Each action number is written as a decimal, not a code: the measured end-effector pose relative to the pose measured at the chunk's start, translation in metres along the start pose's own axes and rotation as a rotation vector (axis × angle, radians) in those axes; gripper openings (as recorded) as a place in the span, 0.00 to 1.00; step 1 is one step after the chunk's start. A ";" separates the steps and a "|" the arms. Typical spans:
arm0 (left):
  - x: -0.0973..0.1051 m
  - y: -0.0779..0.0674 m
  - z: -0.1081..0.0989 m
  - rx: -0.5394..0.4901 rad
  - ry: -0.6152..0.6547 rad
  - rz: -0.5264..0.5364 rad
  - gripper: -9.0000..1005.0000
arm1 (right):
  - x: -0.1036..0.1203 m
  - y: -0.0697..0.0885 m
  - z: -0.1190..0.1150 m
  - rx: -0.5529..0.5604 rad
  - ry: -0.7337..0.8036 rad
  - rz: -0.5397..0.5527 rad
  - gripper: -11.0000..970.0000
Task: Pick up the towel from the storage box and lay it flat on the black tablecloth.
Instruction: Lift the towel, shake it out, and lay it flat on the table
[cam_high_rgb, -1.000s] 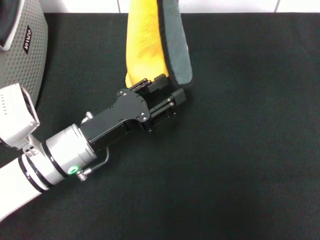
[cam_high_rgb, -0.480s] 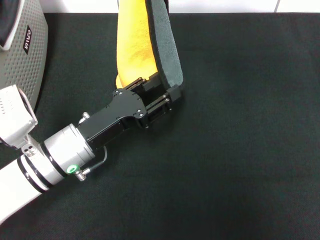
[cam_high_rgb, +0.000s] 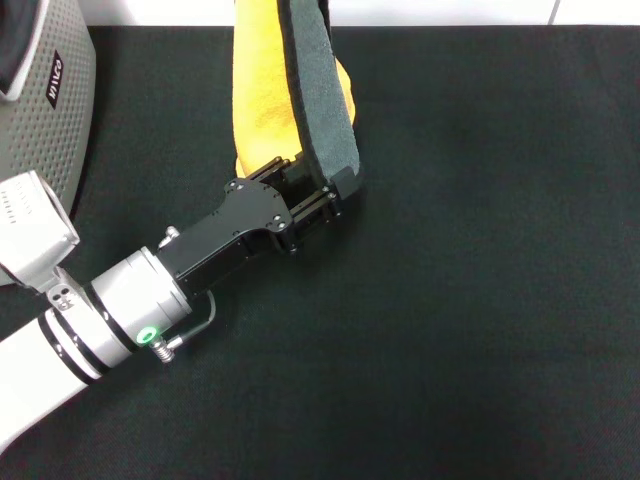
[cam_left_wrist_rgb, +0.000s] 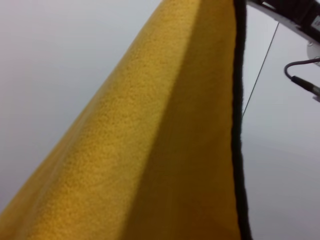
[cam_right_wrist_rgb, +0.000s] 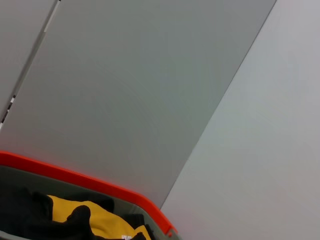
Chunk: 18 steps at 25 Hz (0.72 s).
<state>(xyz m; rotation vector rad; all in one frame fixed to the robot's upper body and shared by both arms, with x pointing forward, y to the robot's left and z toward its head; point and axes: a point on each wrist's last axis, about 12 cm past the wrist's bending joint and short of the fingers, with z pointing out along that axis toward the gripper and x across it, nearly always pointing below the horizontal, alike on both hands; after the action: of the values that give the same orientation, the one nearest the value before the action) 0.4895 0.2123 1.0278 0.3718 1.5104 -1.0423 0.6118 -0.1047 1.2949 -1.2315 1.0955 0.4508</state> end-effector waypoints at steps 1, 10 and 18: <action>0.000 0.000 0.000 -0.001 0.002 -0.007 0.62 | 0.000 0.000 0.000 -0.002 -0.001 -0.001 0.02; -0.001 -0.002 -0.001 0.026 0.002 -0.024 0.58 | 0.001 0.002 0.000 -0.004 0.001 0.001 0.02; -0.001 -0.002 -0.001 0.029 0.003 -0.027 0.12 | 0.001 0.003 -0.002 -0.009 -0.001 0.006 0.02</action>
<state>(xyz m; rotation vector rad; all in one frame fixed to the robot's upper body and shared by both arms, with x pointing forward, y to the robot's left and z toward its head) 0.4877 0.2127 1.0294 0.3749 1.5079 -1.0863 0.6090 -0.1060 1.2922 -1.2361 1.0975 0.4611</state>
